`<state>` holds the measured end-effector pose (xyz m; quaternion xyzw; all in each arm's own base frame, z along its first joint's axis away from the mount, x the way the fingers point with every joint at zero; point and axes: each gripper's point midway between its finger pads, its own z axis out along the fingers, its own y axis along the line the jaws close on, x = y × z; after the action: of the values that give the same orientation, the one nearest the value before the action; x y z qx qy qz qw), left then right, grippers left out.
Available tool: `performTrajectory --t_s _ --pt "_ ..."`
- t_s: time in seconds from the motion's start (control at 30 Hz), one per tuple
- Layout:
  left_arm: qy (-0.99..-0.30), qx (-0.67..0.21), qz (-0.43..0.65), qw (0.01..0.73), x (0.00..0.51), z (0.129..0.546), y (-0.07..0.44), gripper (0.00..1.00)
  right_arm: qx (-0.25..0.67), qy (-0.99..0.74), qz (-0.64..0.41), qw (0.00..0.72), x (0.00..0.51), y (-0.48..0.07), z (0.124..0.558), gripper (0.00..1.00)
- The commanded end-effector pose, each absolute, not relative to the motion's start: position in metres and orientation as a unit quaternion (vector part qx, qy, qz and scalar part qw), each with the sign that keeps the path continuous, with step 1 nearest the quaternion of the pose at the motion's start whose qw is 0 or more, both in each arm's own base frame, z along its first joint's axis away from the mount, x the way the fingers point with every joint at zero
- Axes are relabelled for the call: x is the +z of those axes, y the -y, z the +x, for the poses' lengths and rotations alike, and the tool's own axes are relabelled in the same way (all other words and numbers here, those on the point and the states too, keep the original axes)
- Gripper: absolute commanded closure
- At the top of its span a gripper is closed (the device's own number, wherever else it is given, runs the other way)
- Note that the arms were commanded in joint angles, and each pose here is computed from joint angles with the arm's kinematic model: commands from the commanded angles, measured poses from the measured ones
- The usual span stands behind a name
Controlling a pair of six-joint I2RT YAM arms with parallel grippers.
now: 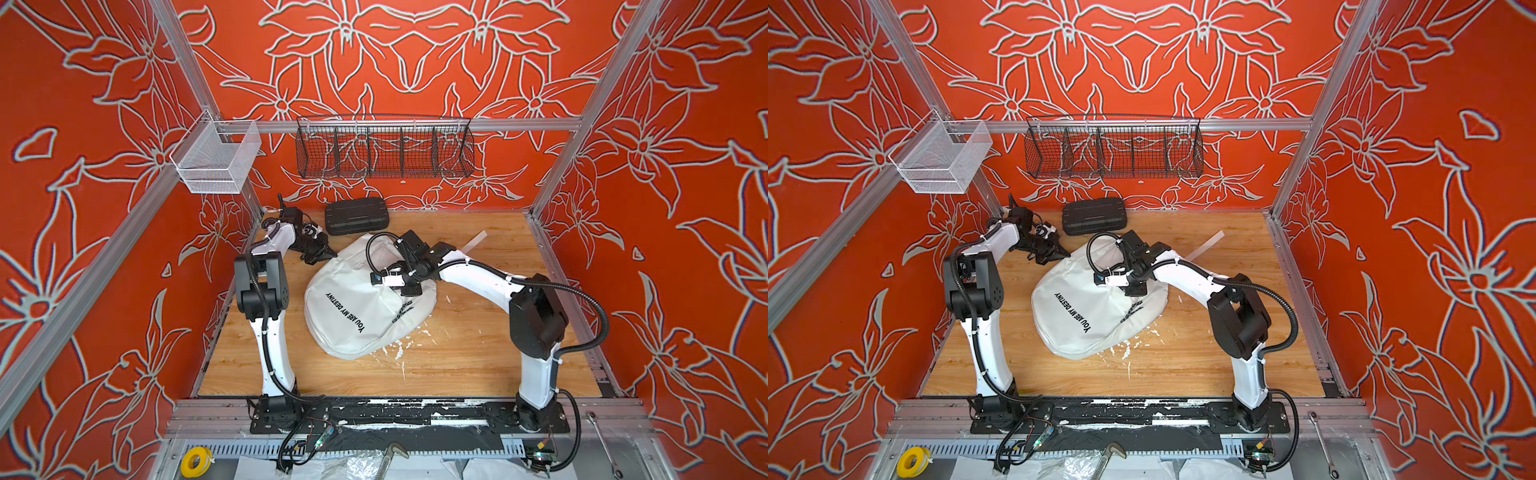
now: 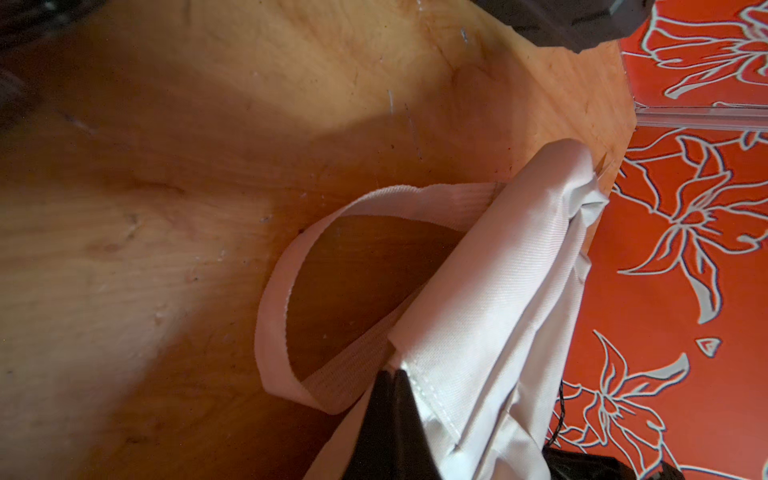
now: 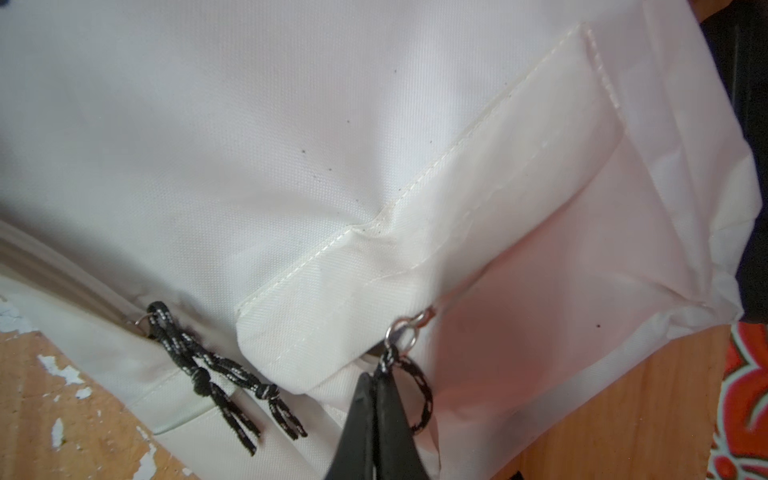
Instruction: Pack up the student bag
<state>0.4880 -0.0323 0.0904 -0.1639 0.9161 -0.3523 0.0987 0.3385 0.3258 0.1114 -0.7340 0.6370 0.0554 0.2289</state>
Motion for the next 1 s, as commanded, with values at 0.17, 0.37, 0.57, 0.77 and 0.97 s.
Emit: performTrajectory --t_s 0.17,0.37,0.57,0.77,0.97 --pt "-0.926 -0.315 -0.115 0.174 0.123 0.511 0.033 0.51 0.095 -0.618 -0.745 0.231 0.126 -0.344 0.338 1.0" --pt "-0.927 -0.325 -0.117 0.144 0.136 0.485 0.067 0.43 0.114 -0.607 -0.748 0.243 0.12 -0.359 0.342 1.0" --pt "-0.928 -0.348 -0.124 0.048 0.123 0.449 0.144 0.42 0.103 -0.605 -0.748 0.253 0.118 -0.359 0.346 1.0" --pt "-0.929 -0.346 -0.132 0.012 0.112 0.433 0.18 0.42 0.089 -0.61 -0.747 0.251 0.113 -0.352 0.346 1.0" --pt "-0.93 -0.337 -0.142 -0.016 0.107 0.419 0.183 0.42 0.064 -0.615 -0.745 0.249 0.108 -0.344 0.348 1.0"
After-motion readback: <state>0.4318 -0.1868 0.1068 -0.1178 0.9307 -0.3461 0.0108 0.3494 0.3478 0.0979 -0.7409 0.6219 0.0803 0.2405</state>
